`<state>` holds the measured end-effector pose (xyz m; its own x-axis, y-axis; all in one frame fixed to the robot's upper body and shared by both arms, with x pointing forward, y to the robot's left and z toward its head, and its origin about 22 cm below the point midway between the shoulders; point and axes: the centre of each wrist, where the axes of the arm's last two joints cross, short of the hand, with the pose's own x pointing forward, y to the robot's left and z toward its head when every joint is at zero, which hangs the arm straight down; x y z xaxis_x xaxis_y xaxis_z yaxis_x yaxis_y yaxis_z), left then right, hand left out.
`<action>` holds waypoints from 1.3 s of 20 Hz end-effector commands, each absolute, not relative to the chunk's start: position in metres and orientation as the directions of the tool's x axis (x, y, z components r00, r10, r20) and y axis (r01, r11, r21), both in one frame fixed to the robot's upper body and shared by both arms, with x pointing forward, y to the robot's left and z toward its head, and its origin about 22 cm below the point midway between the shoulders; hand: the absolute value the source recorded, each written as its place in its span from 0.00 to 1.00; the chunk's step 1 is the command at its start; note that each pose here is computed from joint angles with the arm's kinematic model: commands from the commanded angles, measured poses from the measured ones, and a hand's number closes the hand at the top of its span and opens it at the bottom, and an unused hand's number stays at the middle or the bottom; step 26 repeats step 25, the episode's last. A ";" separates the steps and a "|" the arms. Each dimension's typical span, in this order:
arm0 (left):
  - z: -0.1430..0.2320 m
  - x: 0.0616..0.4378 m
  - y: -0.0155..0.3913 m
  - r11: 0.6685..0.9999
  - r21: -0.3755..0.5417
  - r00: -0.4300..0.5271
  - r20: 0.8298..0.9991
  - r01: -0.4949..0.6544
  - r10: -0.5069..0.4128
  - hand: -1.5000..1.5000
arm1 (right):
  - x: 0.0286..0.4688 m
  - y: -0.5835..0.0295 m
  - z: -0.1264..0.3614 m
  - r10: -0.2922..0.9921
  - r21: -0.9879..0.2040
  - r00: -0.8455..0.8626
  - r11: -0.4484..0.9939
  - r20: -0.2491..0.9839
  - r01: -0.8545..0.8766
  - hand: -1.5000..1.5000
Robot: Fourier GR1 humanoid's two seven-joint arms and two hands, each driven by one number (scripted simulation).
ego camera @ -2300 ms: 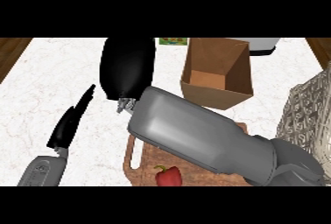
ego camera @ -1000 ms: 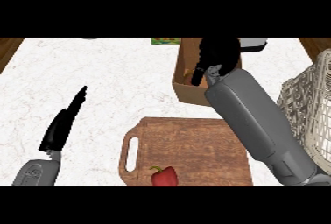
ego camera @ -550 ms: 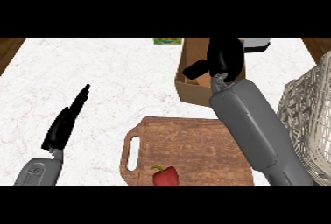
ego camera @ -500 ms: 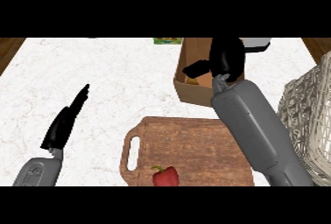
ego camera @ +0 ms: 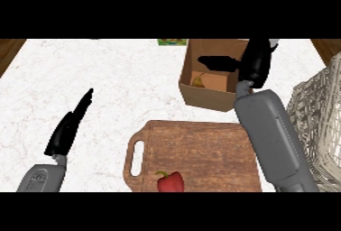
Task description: Pick the pear from the cutting board and place it in the cardboard box
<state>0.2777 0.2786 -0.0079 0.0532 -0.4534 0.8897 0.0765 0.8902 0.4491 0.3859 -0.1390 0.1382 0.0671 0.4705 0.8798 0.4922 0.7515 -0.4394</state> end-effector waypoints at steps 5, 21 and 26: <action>-0.007 0.275 0.281 0.885 0.458 0.052 0.885 0.085 -0.463 0.50 | 0.359 -0.209 0.093 0.406 -0.271 -0.063 0.711 0.912 0.649 0.00; -0.007 0.273 0.281 0.899 0.435 0.050 0.898 0.046 -0.437 0.50 | 0.300 -0.304 0.067 0.403 -0.247 -0.070 0.679 0.912 0.691 0.00; -0.008 0.270 0.282 0.892 0.450 0.055 0.890 0.043 -0.452 0.50 | 0.299 -0.312 0.068 0.418 -0.251 -0.083 0.679 0.905 0.690 0.00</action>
